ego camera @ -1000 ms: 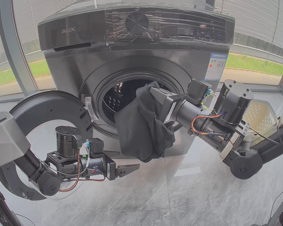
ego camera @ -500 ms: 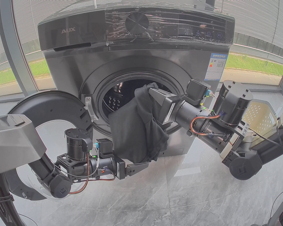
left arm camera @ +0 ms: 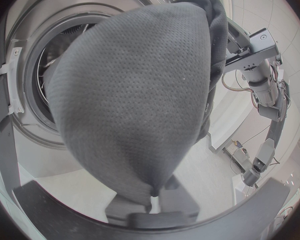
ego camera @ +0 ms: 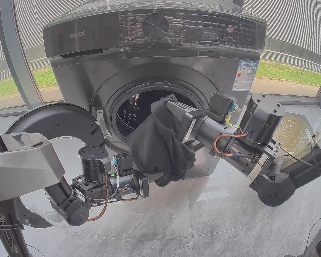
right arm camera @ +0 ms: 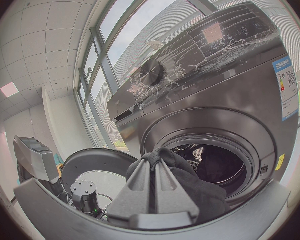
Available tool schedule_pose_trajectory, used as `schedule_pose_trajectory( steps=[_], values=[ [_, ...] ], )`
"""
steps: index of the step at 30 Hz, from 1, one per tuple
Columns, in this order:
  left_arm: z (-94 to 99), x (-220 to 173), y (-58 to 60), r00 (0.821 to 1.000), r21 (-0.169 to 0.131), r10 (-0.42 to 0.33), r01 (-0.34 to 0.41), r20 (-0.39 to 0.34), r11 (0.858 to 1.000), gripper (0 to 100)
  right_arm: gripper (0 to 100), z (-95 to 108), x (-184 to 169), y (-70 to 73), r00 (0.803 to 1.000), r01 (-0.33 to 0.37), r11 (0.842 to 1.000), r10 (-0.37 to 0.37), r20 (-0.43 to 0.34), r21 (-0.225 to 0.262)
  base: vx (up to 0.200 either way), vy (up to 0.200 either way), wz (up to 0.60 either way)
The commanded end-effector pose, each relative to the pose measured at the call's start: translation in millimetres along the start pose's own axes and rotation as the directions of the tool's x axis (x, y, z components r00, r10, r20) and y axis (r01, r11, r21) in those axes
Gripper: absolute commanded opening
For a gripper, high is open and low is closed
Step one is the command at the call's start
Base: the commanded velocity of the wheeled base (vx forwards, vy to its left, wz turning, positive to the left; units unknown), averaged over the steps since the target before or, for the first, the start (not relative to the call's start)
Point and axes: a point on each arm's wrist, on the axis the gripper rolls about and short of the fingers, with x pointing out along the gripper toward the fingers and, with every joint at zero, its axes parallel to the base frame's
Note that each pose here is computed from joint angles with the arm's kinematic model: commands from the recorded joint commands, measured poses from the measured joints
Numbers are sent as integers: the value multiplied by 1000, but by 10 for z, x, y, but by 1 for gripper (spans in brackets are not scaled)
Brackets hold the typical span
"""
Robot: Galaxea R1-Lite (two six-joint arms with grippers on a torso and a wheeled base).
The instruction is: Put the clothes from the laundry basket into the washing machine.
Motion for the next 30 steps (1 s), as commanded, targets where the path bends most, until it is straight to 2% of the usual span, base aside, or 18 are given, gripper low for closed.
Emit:
schedule_pose_trajectory(
  steps=[1, 4, 9, 10, 14, 16, 18, 21, 23, 26, 30],
  values=[
    [-25, 35, -32, 1000, 2, -13, 13, -3, 1000, 0, 0, -17, -1, -2, 1000, 1, 1000, -1, -5, 1, 0, 0, 0],
    [9, 6, -57, 1000, 15, -19, 19, 24, 1000, 0, 0, -28, -6, -34, 1000, 10, 1000, -10, -11, -2, 0, 0, 0],
    [111, -192, -181, 995, 51, -39, 34, 92, 998, 0, 0, -164, -2, -134, 998, 48, 999, -49, -48, -14, 0, 0, 0],
    [112, -240, -201, 995, 58, -40, 34, 96, 998, 0, 100, -194, -13, -147, 997, 52, 998, -53, -60, -19, 0, 0, 0],
    [122, -417, -272, 990, 78, -48, 38, 130, 996, 0, 100, -244, -13, -172, 996, 58, 998, -60, -61, -28, 0, 0, 0],
    [95, -498, -300, 991, 83, -46, 36, 129, 996, 0, 100, -308, -8, -211, 995, 67, 997, -69, -75, -31, 0, 0, 0],
    [129, -563, -331, 989, 101, -49, 35, 140, 994, 0, 100, -387, -30, -242, 991, 78, 996, -81, -103, -34, 0, 0, 0],
    [168, -538, -315, 987, 107, -50, 33, 156, 994, 0, 100, -456, -48, -265, 987, 86, 996, -90, -132, -39, 0, 0, 0],
    [237, -499, -306, 981, 122, -43, 21, 187, 992, 0, 100, -502, -56, -277, 985, 88, 995, -94, -142, -45, 0, 0, 0],
    [353, -426, -275, 968, 118, 12, -43, 252, 992, 0, 100, -548, -108, -373, 977, 116, 991, -125, -172, -63, 0, 0, 0],
    [469, -373, -247, 950, 118, 47, -87, 310, 989, 0, 100, -675, -200, -475, 960, 143, 986, -160, -230, -88, 0, 0, 0]
  ],
)
